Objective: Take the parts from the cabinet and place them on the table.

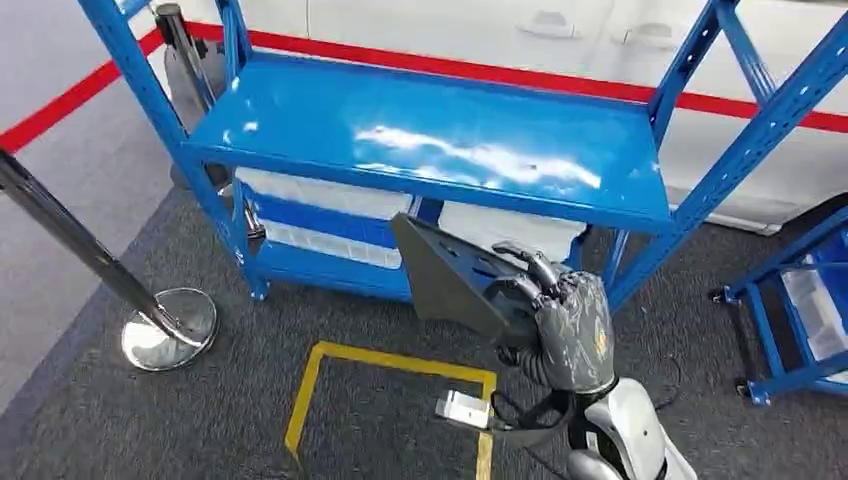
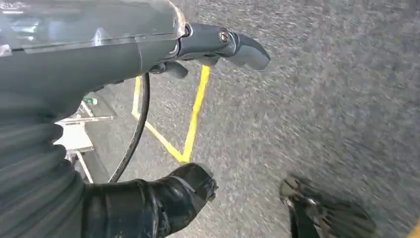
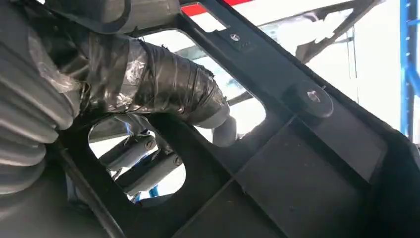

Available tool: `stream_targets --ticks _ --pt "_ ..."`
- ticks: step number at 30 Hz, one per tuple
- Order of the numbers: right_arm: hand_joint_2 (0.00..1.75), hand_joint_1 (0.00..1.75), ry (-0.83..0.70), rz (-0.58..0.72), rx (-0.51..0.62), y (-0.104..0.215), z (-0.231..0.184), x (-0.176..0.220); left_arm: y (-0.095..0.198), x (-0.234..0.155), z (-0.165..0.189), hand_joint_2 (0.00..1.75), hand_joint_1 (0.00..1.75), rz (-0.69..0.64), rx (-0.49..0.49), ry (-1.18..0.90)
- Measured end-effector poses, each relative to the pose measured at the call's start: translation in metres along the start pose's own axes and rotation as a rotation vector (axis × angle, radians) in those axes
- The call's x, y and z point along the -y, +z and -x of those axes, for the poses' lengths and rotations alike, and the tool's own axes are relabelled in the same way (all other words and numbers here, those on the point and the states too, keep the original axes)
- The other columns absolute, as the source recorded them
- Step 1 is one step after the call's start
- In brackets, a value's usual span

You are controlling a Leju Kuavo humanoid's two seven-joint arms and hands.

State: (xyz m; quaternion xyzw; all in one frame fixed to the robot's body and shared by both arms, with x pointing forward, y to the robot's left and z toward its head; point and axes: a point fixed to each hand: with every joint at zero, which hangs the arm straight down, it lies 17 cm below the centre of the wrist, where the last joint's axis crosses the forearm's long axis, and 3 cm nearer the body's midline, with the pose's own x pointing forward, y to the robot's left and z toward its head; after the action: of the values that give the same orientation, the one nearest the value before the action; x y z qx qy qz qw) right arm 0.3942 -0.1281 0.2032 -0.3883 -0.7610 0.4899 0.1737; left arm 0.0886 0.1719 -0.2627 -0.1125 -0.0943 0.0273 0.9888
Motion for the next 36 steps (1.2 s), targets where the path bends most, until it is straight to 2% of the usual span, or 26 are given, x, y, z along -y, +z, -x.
stream_targets --ticks 9,16,36 --pt "1.75 1.75 -0.018 -0.017 -0.033 -0.003 0.007 -0.001 0.000 0.002 0.000 1.75 0.00 0.003 -0.003 0.001" --pt "1.75 1.75 -0.068 -0.088 -0.109 -0.004 0.021 -0.013 0.000 -0.001 0.002 1.75 0.00 -0.003 -0.004 0.015" --pt "1.75 1.75 -0.127 -0.152 -0.129 -0.001 0.024 -0.025 0.000 -0.005 0.003 1.75 0.00 -0.009 -0.003 0.027"
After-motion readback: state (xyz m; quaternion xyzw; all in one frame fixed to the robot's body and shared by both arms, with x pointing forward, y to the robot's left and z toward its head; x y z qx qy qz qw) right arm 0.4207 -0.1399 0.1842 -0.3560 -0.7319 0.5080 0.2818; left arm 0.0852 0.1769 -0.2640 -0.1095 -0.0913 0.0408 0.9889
